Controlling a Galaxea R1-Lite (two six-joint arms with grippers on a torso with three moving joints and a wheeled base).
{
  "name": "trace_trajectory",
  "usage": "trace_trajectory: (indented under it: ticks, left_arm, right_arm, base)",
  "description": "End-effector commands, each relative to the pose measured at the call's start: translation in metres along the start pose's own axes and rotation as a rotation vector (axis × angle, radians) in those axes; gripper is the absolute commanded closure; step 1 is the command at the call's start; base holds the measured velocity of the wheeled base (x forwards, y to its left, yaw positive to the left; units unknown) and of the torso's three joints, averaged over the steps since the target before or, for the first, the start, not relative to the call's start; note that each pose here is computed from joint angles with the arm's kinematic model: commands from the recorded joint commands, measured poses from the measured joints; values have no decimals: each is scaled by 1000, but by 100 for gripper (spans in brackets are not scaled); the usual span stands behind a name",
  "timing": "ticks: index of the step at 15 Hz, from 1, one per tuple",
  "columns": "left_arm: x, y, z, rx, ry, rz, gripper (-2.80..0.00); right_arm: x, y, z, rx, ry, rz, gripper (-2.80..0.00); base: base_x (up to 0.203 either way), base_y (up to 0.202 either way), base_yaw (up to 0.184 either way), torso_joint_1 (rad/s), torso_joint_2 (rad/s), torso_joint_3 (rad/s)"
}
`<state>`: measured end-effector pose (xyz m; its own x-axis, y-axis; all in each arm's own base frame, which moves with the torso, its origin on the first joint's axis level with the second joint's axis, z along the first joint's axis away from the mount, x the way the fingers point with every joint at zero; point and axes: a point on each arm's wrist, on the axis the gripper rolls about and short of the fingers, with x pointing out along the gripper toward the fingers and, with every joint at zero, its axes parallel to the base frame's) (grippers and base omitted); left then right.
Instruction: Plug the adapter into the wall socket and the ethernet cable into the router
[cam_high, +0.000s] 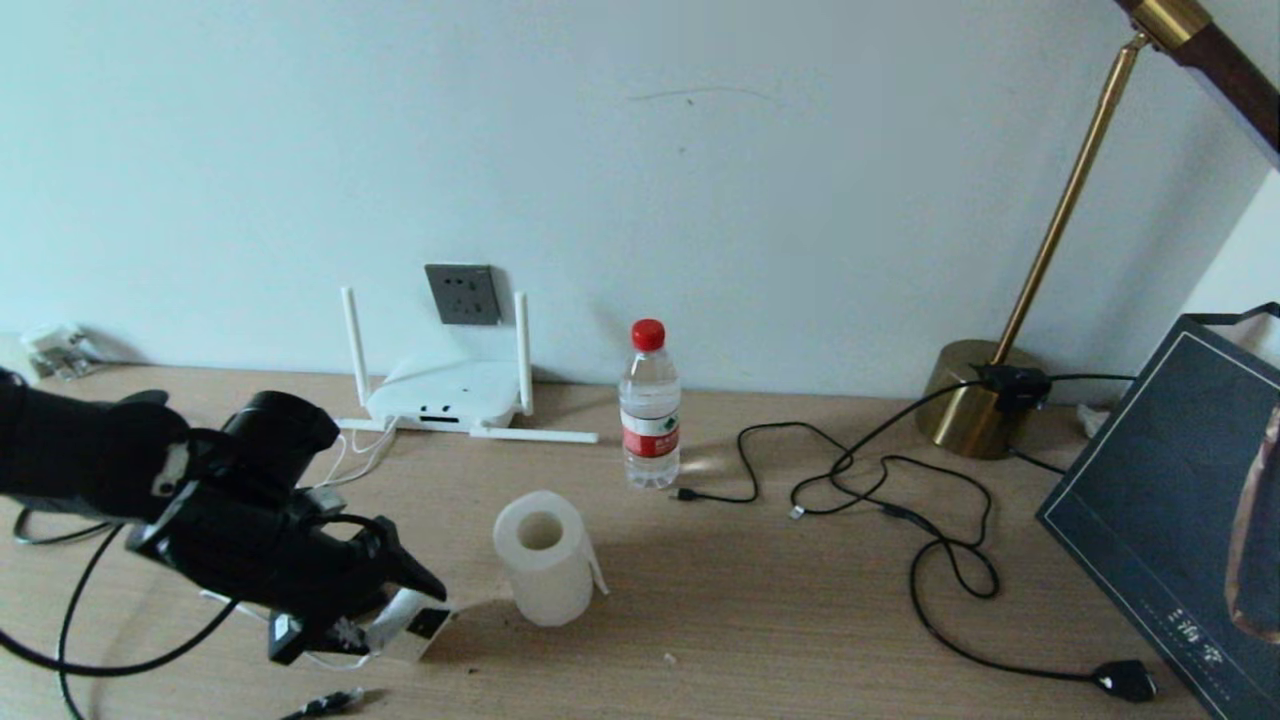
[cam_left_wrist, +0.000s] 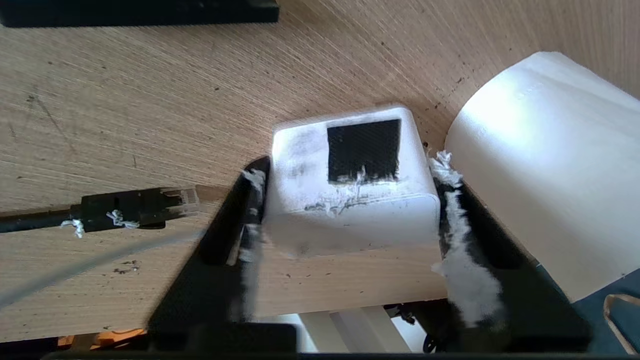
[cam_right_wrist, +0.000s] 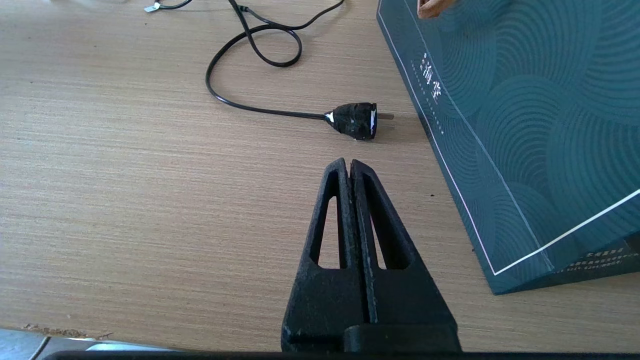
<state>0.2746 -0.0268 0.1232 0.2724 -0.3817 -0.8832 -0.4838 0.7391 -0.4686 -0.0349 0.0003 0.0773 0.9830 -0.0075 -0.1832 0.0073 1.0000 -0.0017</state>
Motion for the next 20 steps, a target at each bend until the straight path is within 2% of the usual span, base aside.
trace_trajectory:
  ticks: [1,6,9,10,12,16,18,20]
  left_arm:
    - [-3,0,-1,-2,-4,-4,-280]
    - [-6,1,-6,2,-7,-6,-280]
    - [-14,-1,-6,12,-52,0,-280]
    - [-20,-5,-5,31,-75,-12,-280]
    - [-35,-12,-7,115,-115,-39,-280]
    - [-20,-11,-2,140,-119,16,-280]
    - [-23,-15,2,203,-188,10,-280]
    - [-39,-22,3,299,-290,-5,-280]
  right_arm:
    - [0,0,0,-1,2,0,0]
    - [0,0,0,0,2,0,0]
    - [0,0,0,-1,3,0,0]
    - [0,0,0,0,3,0,0]
    - [0,0,0,0,1,0,0]
    - [0,0,0,0,3,0,0]
    - [0,0,0,0,1,0,0]
    - [0,0,0,-1,1,0,0]
  base:
    - [0,0,0,0,0,0]
    - [0,0,0,0,0,0]
    - [0,0,0,0,0,0]
    - [0,0,0,0,0,0]
    - [0,0,0,0,0,0]
    - [0,0,0,0,0,0]
    - [0,0,0,0,0,0]
    - [0,0,0,0,0,0]
